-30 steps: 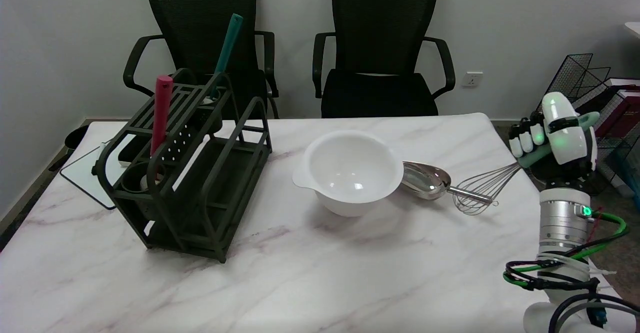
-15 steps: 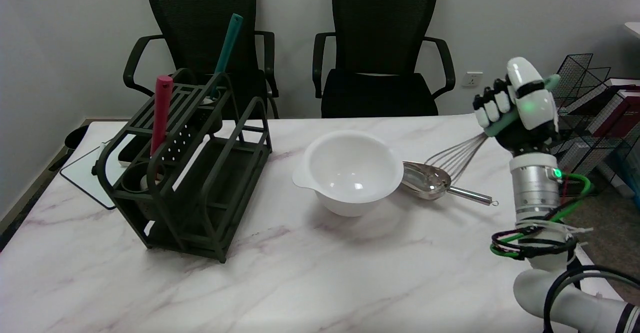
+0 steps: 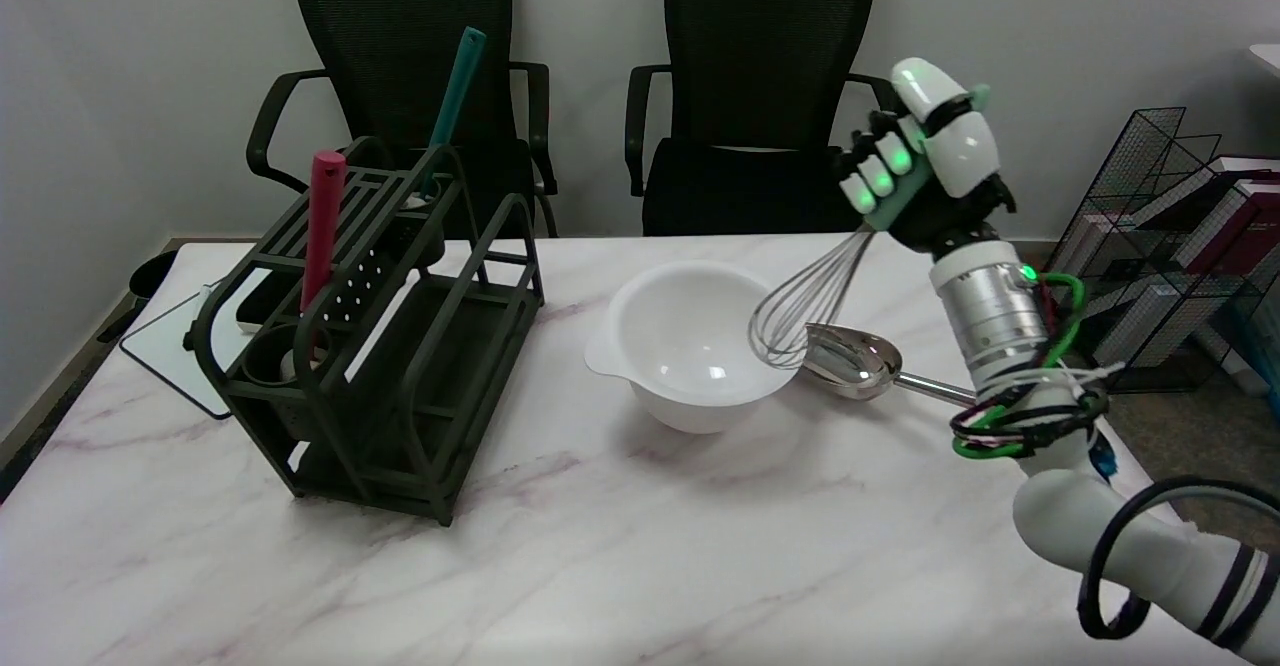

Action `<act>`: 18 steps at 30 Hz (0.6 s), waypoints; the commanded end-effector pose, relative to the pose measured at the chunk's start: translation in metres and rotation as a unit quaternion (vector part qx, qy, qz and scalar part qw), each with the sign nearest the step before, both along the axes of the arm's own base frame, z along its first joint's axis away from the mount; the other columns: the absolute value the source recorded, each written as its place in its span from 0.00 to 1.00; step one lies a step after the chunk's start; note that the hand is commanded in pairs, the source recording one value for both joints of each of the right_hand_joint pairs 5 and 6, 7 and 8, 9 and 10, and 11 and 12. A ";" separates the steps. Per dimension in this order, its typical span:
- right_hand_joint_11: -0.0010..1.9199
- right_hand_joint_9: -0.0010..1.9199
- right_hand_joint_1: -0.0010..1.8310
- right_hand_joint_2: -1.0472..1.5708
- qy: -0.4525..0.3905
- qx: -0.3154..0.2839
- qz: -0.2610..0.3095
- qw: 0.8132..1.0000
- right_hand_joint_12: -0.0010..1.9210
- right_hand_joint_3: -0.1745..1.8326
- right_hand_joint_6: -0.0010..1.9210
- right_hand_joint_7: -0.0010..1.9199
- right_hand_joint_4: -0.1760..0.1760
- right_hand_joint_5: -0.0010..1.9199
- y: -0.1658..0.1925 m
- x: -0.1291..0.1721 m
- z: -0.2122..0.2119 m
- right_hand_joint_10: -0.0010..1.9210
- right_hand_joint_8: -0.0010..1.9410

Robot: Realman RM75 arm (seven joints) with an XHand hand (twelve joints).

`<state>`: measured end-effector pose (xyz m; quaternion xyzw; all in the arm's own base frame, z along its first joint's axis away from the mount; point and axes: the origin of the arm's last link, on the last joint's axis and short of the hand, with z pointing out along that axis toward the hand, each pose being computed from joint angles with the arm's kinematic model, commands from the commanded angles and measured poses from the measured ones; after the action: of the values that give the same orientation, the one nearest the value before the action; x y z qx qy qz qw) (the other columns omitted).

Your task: Place the whisk into the mixing bowl.

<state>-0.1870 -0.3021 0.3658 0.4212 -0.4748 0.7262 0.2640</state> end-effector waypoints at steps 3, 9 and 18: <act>1.00 1.00 0.46 0.97 -0.015 0.150 -0.065 0.986 1.00 0.61 1.00 1.00 0.50 1.00 -0.089 0.009 -0.055 1.00 0.99; 1.00 1.00 0.45 0.98 -0.021 0.129 -0.073 0.989 0.99 0.59 1.00 1.00 0.50 1.00 -0.105 -0.008 -0.049 1.00 0.99; 0.98 1.00 0.45 0.99 -0.010 0.067 -0.090 0.994 0.98 0.56 1.00 1.00 0.50 1.00 -0.116 -0.035 -0.024 1.00 0.99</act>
<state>-0.1957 -0.3779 0.3295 0.4053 -0.5733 0.6653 0.2538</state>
